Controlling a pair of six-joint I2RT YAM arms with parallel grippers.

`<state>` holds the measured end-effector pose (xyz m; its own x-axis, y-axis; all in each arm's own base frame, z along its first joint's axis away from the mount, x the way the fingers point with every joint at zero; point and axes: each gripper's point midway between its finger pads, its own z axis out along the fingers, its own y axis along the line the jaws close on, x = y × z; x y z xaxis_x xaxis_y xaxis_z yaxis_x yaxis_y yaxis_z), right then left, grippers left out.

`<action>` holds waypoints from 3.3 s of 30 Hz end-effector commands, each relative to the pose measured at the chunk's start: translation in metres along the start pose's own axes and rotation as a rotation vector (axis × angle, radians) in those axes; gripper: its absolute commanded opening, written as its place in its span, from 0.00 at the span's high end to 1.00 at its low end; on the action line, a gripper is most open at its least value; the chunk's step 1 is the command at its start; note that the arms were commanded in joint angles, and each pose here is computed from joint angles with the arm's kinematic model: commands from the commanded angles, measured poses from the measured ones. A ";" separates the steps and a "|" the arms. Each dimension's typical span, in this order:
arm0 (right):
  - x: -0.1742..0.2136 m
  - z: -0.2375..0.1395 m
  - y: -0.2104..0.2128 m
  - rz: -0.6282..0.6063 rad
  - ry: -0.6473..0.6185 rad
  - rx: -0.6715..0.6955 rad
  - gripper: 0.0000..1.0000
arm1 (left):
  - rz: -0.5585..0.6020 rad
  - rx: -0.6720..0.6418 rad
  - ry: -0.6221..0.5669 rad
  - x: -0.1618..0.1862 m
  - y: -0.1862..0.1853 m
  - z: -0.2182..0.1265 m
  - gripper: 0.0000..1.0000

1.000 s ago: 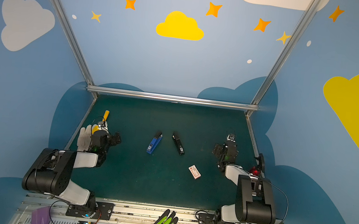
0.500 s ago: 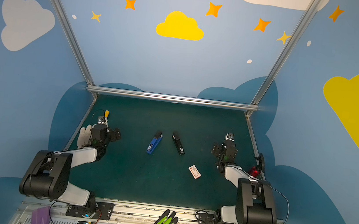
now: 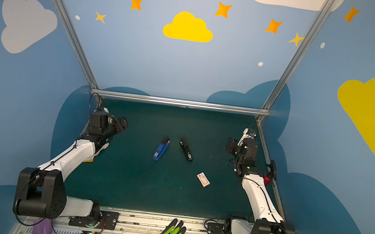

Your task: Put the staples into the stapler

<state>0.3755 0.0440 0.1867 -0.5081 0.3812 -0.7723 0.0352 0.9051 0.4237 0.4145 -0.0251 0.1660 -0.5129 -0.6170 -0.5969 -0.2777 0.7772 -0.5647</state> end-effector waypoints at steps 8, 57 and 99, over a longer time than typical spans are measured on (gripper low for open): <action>0.068 0.024 0.066 -0.020 0.452 -0.146 0.53 | -0.022 0.086 0.429 0.146 -0.026 -0.016 0.26; 0.178 0.135 0.168 -0.488 0.966 0.075 0.86 | 0.174 0.188 0.715 0.293 -0.086 0.000 0.39; 0.173 -0.014 0.213 -0.692 0.718 -0.399 1.00 | -0.042 0.599 0.673 0.261 -0.160 -0.017 0.47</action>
<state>0.2827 0.2920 0.1217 -0.7493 -0.5187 -0.4118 -0.6369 0.7348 0.2333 0.3100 -0.3024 0.0929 -0.9345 -0.2994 -0.1923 0.0278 0.4773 -0.8783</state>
